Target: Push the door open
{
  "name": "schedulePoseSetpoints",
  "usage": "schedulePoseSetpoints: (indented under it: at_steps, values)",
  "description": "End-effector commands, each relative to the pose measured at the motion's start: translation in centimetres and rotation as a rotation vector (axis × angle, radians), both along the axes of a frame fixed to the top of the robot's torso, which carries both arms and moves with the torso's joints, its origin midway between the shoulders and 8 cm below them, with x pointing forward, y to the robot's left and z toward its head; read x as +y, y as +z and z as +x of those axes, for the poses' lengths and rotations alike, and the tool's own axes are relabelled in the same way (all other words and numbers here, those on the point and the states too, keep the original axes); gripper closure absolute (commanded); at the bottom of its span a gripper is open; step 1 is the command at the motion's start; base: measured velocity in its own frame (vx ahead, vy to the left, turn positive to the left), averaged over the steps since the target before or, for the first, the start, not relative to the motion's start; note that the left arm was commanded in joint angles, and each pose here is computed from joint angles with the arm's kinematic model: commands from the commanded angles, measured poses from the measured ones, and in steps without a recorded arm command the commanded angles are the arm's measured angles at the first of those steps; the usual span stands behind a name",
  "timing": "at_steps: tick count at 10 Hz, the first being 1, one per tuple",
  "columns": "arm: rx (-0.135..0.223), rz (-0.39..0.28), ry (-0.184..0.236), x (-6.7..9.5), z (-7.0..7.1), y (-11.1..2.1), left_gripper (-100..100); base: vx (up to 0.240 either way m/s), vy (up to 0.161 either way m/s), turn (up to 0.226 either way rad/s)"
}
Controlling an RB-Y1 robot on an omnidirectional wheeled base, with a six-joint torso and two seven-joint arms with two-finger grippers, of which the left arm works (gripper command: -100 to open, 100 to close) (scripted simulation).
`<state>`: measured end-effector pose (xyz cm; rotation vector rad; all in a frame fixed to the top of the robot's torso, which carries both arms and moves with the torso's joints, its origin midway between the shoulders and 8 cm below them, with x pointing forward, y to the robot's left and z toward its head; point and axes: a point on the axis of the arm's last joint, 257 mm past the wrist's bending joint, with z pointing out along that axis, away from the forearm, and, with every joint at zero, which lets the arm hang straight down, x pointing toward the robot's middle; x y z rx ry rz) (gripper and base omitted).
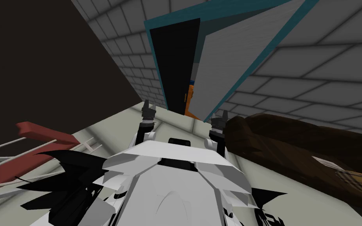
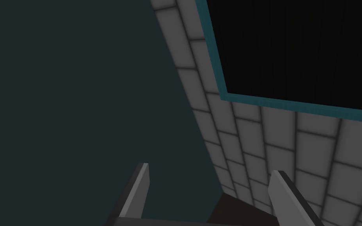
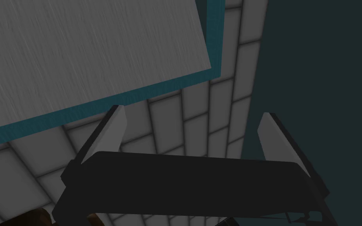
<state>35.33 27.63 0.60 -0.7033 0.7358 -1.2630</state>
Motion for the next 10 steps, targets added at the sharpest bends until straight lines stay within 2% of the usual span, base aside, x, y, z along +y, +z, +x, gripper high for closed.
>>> schedulePoseSetpoints:
  at_steps: [1,6,8,10]
  values:
    - [0.009,-0.033,-0.027,0.1,0.5,-1.0,-100,0.070,0.008,-0.142]
    - [0.028,-0.108,-0.078,0.3,1.6,-3.0,-100,0.104,0.015,-0.090]
    - [0.041,-0.167,-0.113,0.6,2.4,-4.6,-100,0.115,0.017,-0.140]
    - [0.049,-0.203,-0.132,0.8,2.8,-5.5,-100,0.114,0.030,-0.100]
